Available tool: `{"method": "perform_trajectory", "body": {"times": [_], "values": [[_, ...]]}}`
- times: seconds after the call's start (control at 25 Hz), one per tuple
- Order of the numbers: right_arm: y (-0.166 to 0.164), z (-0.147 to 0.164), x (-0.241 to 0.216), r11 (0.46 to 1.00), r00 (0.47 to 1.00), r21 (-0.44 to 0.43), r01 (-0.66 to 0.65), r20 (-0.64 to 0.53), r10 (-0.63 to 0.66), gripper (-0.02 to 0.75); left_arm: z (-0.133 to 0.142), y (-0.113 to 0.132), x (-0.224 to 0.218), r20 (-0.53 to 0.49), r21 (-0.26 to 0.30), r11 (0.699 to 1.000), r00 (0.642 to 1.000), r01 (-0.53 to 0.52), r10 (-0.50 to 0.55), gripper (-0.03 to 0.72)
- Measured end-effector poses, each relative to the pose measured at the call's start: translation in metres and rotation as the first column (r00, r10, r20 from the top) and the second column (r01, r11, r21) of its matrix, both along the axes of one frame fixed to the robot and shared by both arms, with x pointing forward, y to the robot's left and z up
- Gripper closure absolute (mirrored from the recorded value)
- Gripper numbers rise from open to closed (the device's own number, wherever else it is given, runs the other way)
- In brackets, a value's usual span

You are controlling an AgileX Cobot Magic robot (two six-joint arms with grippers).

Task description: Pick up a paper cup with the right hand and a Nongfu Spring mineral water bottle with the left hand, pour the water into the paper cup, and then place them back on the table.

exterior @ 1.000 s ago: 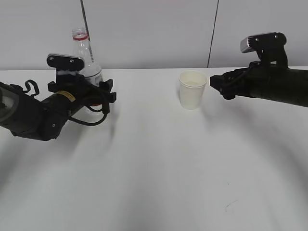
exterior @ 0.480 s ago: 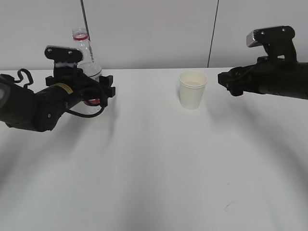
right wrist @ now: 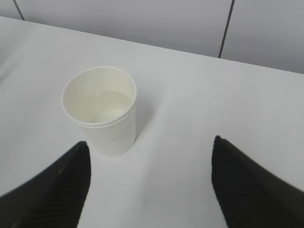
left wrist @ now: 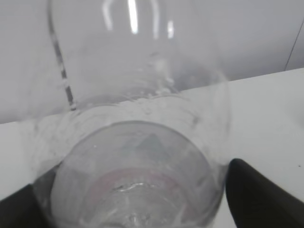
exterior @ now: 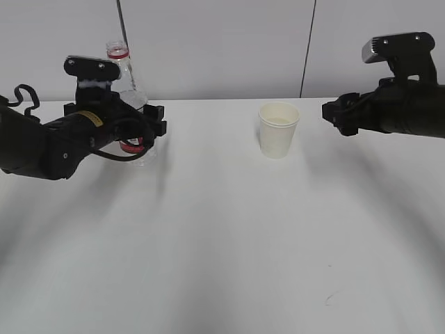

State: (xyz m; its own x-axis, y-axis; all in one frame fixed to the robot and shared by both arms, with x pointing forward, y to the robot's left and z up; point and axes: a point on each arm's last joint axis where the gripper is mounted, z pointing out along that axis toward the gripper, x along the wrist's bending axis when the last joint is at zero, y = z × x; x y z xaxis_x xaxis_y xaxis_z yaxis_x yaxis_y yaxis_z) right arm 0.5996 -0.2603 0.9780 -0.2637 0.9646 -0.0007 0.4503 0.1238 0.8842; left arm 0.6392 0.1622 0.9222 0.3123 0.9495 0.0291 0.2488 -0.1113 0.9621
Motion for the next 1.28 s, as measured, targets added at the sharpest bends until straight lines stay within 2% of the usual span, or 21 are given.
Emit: {"method": "perform_trajectory", "body": {"times": [0.44, 0.68, 1.08, 1.28], "values": [[-0.001, 0.003, -0.002, 1.0, 1.0, 0.001, 0.018, -0.008, -0.018, 0.153, 0.017, 0.003, -0.003, 0.006, 0.041, 0.999, 1.0, -0.012, 0.011, 0.129], [-0.002, 0.003, -0.002, 1.0, 1.0, 0.002, 0.02, -0.01, -0.02, 0.153, 0.028, 0.004, -0.007, -0.038, 0.05, 0.999, 0.999, -0.008, 0.009, 0.127], [-0.002, 0.002, -0.002, 1.0, 0.999, -0.003, 0.026, -0.019, -0.026, 0.153, 0.06, 0.009, -0.021, -0.121, 0.023, 1.0, 0.992, -0.022, 0.024, 0.127], [-0.004, 0.001, -0.003, 0.999, 0.999, -0.014, 0.036, -0.035, -0.037, 0.154, 0.073, 0.011, -0.03, -0.194, -0.001, 1.0, 0.981, -0.032, 0.031, 0.127]]}}
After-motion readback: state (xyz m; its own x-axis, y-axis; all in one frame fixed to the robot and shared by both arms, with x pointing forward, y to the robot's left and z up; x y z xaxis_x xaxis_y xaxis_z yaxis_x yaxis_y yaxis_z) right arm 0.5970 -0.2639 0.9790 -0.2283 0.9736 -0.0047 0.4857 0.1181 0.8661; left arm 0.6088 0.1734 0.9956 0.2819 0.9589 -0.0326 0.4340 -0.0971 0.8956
